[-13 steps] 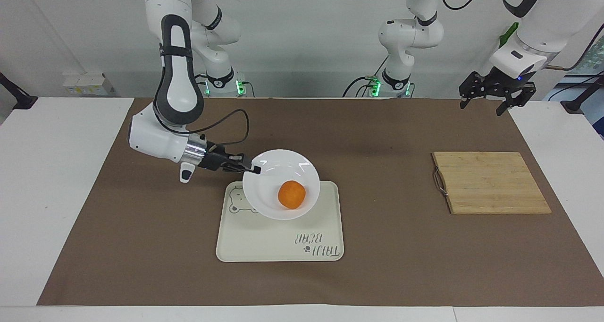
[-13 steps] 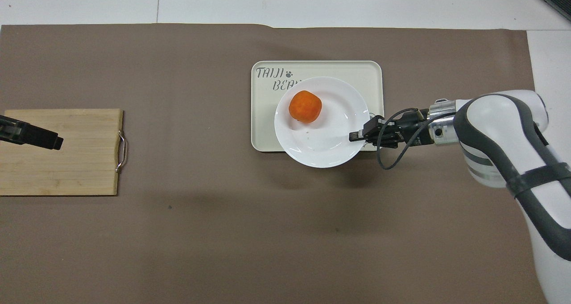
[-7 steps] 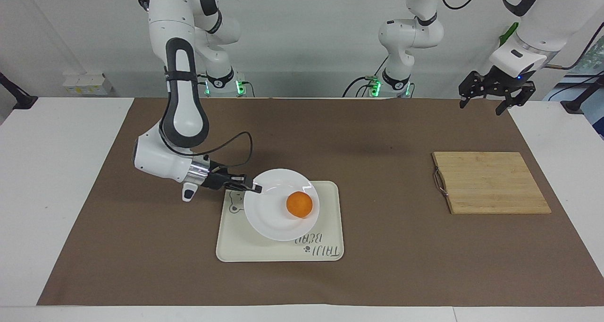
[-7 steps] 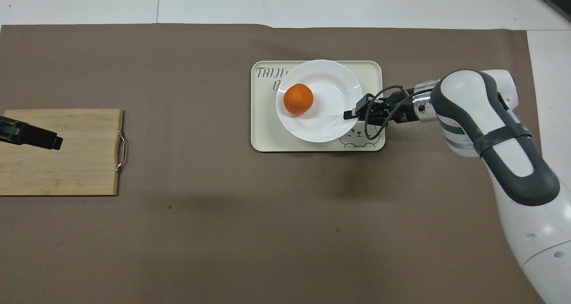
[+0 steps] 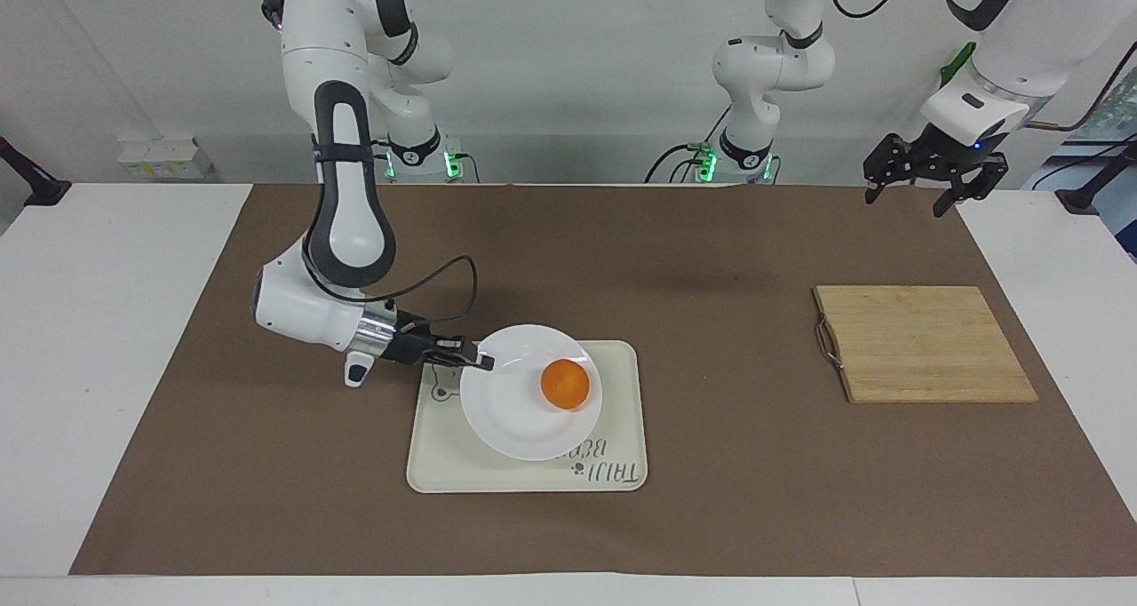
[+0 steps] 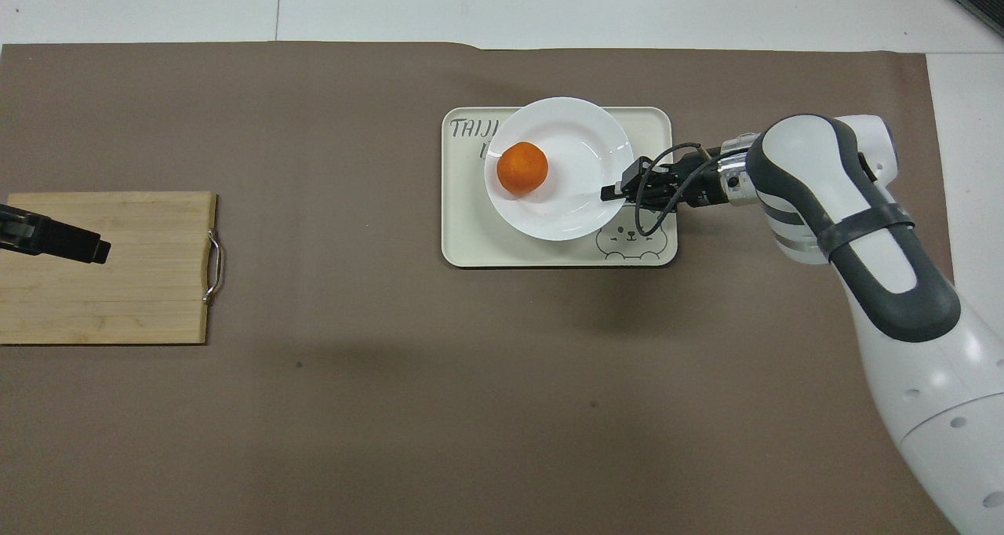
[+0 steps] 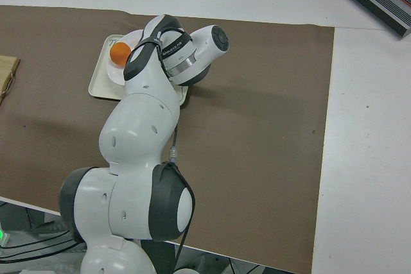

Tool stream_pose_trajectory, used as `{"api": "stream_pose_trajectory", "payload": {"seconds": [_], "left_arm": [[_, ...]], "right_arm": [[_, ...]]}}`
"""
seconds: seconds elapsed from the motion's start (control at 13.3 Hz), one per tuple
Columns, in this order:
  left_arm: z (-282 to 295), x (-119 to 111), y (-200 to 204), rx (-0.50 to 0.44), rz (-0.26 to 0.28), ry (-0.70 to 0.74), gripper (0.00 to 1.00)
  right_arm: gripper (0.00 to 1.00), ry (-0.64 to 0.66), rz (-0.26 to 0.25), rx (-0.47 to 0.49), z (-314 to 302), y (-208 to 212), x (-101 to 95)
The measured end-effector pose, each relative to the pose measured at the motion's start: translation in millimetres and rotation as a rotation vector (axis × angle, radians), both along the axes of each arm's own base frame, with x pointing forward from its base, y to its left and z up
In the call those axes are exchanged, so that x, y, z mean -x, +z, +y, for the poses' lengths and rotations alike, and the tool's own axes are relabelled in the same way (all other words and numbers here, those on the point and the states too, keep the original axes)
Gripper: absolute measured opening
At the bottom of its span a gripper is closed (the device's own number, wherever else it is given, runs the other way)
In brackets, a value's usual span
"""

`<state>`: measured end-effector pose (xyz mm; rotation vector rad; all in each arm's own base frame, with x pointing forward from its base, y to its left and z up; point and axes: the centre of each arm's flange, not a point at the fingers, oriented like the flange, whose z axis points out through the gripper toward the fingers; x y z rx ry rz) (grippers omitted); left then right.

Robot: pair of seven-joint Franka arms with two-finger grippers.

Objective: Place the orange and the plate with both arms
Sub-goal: 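Lower the plate onto the tray and slide it into place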

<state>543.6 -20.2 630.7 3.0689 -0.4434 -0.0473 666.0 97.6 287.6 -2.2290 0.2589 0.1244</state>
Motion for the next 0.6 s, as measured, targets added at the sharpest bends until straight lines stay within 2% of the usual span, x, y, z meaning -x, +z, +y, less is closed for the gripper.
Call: {"api": "stream_pose_trajectory", "payload": {"seconds": [0.6], "left_arm": [[-3.8,0.2,0.0,0.001,0.000,-0.007,1.00]], "right_arm": [[0.04,0.034,0.012,0.004,12.8,-16.9,5.8]]}}
